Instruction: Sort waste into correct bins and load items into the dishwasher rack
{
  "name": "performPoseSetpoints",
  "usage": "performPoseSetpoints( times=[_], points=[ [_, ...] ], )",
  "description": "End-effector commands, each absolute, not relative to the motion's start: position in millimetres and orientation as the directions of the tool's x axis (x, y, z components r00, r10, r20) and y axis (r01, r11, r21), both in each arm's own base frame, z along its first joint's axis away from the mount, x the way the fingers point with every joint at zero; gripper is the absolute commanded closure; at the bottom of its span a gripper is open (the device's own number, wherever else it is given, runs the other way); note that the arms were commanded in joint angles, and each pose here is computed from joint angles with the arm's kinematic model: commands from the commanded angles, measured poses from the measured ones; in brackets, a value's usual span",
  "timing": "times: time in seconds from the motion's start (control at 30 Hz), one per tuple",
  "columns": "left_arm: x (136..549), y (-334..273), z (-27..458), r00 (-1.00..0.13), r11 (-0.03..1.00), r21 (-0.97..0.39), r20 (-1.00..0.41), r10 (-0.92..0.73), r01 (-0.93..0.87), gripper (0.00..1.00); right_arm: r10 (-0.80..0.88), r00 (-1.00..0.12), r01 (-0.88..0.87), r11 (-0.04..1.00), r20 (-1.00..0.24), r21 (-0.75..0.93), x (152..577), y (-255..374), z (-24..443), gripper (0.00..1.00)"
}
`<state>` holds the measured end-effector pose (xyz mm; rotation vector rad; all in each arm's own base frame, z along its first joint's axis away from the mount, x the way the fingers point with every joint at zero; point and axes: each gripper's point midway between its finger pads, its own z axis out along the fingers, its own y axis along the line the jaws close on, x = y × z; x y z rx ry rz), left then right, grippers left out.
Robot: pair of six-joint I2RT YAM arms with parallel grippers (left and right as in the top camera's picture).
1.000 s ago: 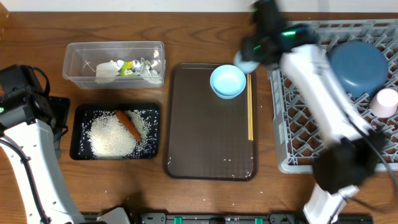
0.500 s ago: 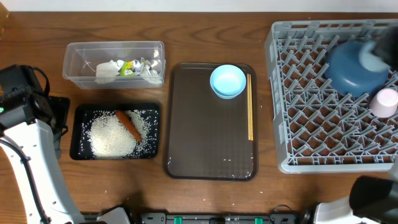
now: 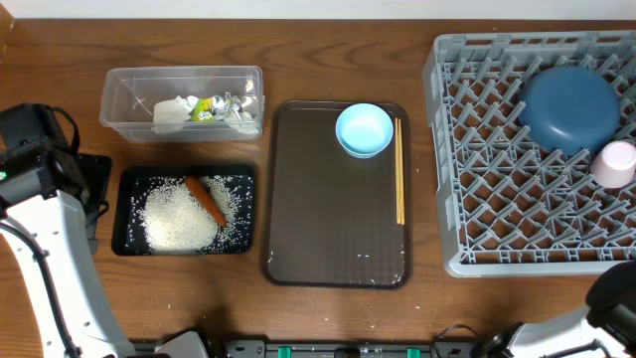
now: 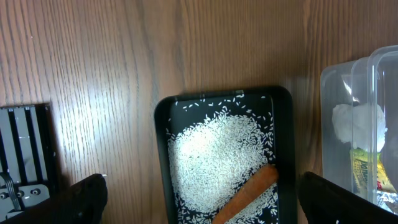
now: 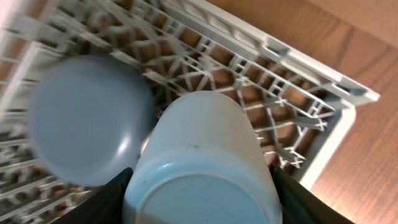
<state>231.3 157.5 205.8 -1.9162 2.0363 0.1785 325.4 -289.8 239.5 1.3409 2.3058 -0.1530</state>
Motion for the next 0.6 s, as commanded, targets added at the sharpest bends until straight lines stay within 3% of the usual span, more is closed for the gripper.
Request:
performPoseSetpoints(
  times=[0.0,0.17,0.57],
  points=[
    [230.9,159.7,206.6,-0.039,0.087,-0.131,-0.332,-0.943,-0.988,0.01,0.811,-0.428,0.858,0.503,-0.399,0.102,321.7,-300.0,216.9,0.47],
    [230.8,159.6,206.6,-0.039,0.087,-0.131,-0.331,-0.943,-0.988,0.01,0.819,-0.44,0.886,0.464,-0.368,-0.028,308.5,-316.5,191.7,0.45],
    [230.8,159.6,206.6,-0.039,0.086,-0.131,-0.331,-0.943,-0.988,0.01,0.87,-0.402,0.915,0.395,-0.284,-0.086,281.9,-341.5,155.5,0.42]
  ],
)
